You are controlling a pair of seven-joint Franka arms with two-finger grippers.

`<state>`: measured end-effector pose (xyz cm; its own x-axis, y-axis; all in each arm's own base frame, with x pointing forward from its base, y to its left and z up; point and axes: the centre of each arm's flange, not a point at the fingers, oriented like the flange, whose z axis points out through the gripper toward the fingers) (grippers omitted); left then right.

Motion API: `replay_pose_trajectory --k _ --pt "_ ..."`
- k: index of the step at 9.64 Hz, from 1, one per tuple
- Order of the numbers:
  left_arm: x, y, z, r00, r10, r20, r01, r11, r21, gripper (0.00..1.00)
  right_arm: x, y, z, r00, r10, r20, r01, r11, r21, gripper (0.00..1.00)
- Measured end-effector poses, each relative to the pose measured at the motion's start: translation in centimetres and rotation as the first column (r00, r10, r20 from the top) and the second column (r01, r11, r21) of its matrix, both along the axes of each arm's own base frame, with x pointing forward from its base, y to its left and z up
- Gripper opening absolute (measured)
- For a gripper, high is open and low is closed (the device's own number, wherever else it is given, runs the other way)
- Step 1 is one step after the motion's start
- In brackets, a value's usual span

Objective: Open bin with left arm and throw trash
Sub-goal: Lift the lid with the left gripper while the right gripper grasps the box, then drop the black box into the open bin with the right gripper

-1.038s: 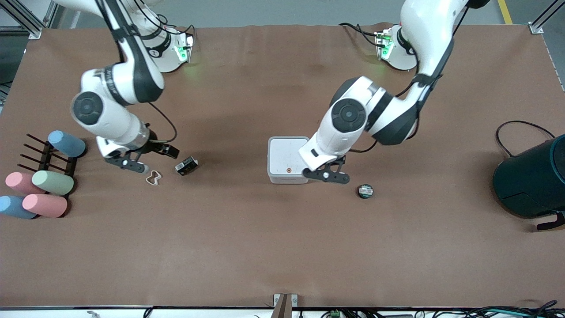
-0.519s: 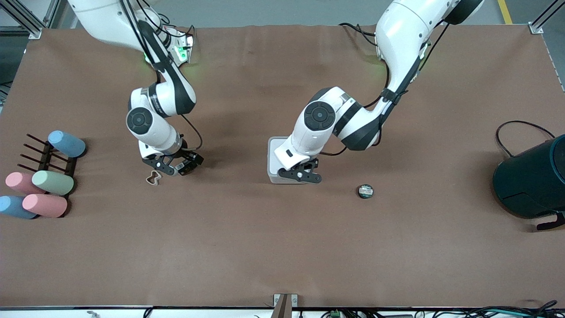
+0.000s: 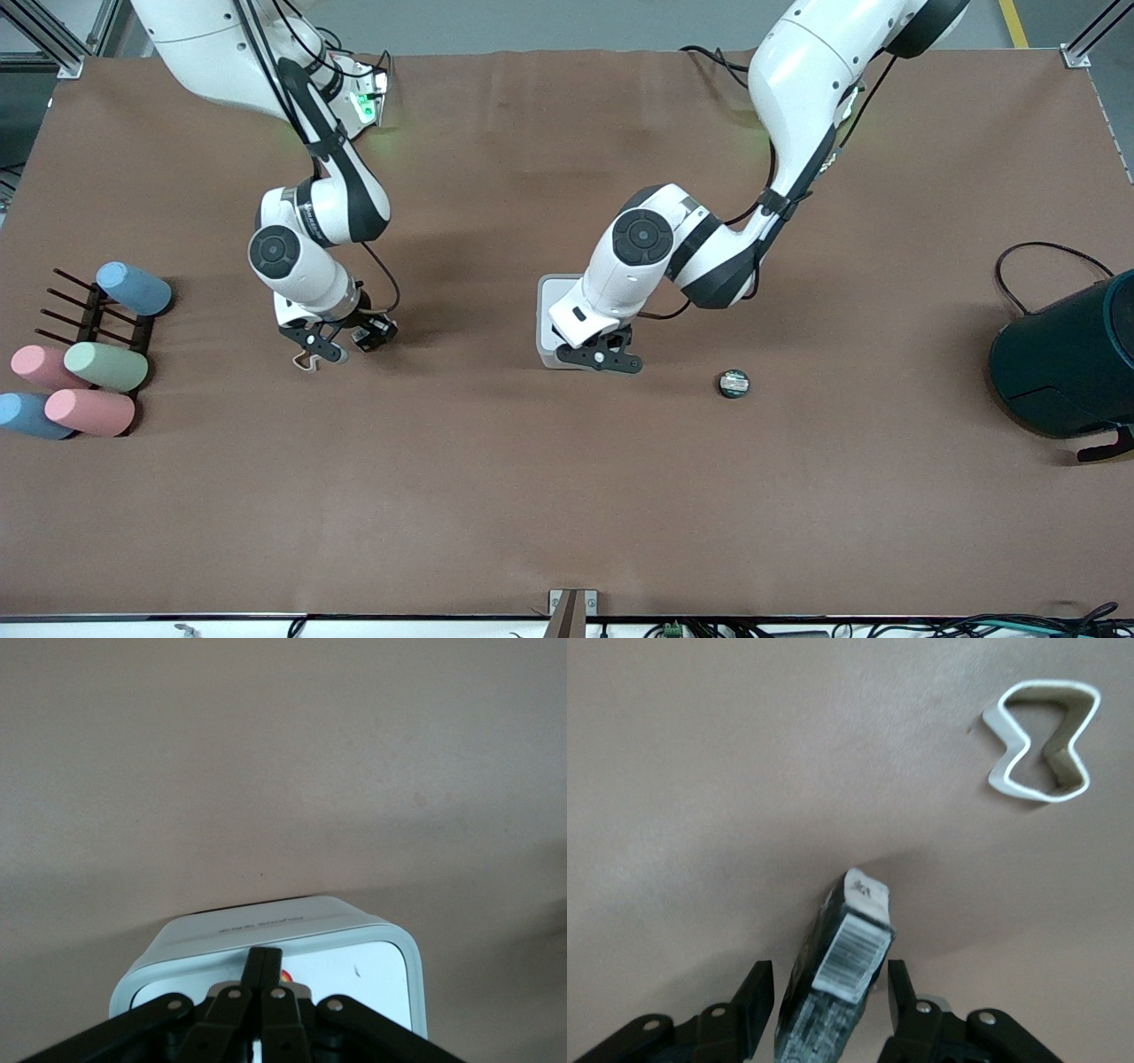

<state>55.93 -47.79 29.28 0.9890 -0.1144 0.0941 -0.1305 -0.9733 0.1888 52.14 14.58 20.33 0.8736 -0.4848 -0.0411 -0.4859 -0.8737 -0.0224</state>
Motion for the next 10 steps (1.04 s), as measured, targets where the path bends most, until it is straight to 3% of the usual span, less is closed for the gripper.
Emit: replay_pose_trajectory --k 2,3,6,8,10 --pt "0.5 0.5 0.4 1.000 0.010 0.005 -0.010 1.000 0.011 0.01 0.4 -0.8 0.1 1.000 -0.016 0.003 0.016 1.000 0.001 0.22" --pt "1.0 1.3 1.2 1.000 0.017 -0.005 -0.017 0.999 0.031 0.01 0.5 -0.8 0.2 1.000 -0.016 0.002 0.016 1.000 0.001 0.18" --pt "0.7 2.3 5.2 1.000 0.019 -0.020 -0.017 0.997 0.076 0.01 1.9 0.3 2.7 0.998 0.000 -0.061 0.001 1.000 0.006 0.18" --pt "1.7 3.7 5.2 0.999 0.034 -0.015 -0.033 0.996 0.088 0.01 4.0 2.6 8.1 0.995 0.036 -0.090 -0.034 0.999 0.026 0.18" --pt "5.0 8.7 4.6 0.999 0.028 -0.017 -0.026 0.994 0.110 0.05 6.0 8.1 17.1 0.998 0.038 -0.058 -0.035 0.998 0.054 0.18"
